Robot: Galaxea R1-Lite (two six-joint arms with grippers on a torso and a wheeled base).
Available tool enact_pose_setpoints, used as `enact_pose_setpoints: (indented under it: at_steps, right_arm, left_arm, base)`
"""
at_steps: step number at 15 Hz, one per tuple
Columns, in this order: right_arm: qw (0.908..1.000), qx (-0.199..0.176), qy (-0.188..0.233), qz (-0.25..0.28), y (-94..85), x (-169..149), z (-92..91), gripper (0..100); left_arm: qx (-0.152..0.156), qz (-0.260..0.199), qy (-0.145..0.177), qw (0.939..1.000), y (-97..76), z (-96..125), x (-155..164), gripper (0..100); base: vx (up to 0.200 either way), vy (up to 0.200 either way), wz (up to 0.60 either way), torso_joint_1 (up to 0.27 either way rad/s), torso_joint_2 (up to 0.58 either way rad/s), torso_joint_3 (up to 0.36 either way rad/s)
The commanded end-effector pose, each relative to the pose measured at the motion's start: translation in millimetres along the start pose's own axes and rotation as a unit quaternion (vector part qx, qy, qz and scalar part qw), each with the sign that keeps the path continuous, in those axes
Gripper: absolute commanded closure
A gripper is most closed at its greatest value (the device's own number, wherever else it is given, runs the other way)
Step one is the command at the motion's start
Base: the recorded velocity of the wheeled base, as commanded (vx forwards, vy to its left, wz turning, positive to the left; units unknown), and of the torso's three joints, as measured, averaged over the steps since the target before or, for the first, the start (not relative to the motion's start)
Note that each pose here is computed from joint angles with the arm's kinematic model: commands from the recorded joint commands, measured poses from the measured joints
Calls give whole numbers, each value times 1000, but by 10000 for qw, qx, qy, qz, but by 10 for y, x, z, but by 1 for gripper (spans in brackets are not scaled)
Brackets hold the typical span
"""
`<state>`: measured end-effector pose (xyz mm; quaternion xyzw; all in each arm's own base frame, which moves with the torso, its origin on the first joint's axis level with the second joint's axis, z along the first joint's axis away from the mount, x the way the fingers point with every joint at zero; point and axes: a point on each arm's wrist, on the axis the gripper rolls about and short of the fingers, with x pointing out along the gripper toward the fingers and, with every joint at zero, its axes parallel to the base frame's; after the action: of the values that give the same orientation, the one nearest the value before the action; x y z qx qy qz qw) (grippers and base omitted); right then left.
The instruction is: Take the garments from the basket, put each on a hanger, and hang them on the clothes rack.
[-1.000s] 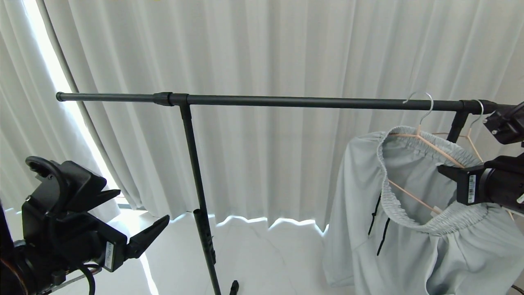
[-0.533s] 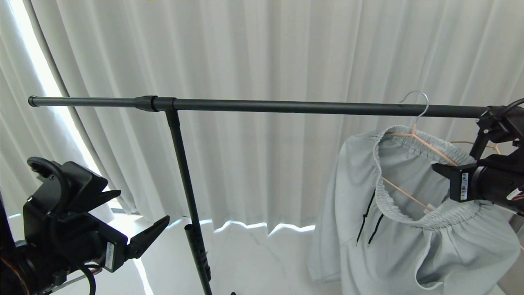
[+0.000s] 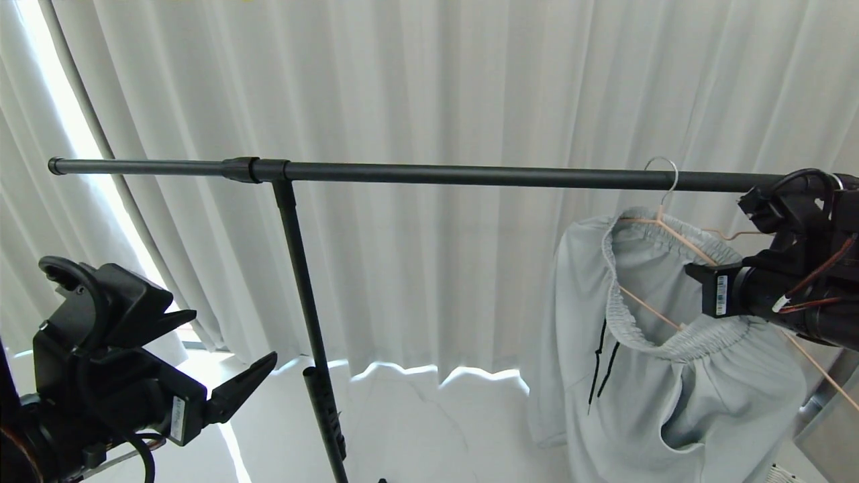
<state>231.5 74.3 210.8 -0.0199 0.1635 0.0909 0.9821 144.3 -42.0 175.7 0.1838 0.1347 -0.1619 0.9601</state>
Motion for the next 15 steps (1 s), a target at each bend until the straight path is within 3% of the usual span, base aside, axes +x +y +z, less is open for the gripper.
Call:
enact_pose_setpoints:
  at_steps: [1,11,12,15]
  right_arm:
    - [9999,-10,148,-36,-8,81,-50,100]
    - [10000,10,34,-2,-9,22,-13,100]
    - [10000,12,19,-1,-11,10,-10,0]
    - [9998,28,-187,-10,-17,-72,46,0]
  left_arm:
    - [22,-48,-34,10000,-16,9,-4,0]
    - [31,-94,-33,9999,-32,11,-1,0]
    - [29,-77,-36,10000,-29,12,-1,0]
    - [21,-70,-57,10000,-27,18,-7,0]
  base:
    - [0,0,0,0,0,0]
    - [0,0,0,0,0,0]
    - [0,0,0,0,0,0]
    - [0,0,0,0,0,0]
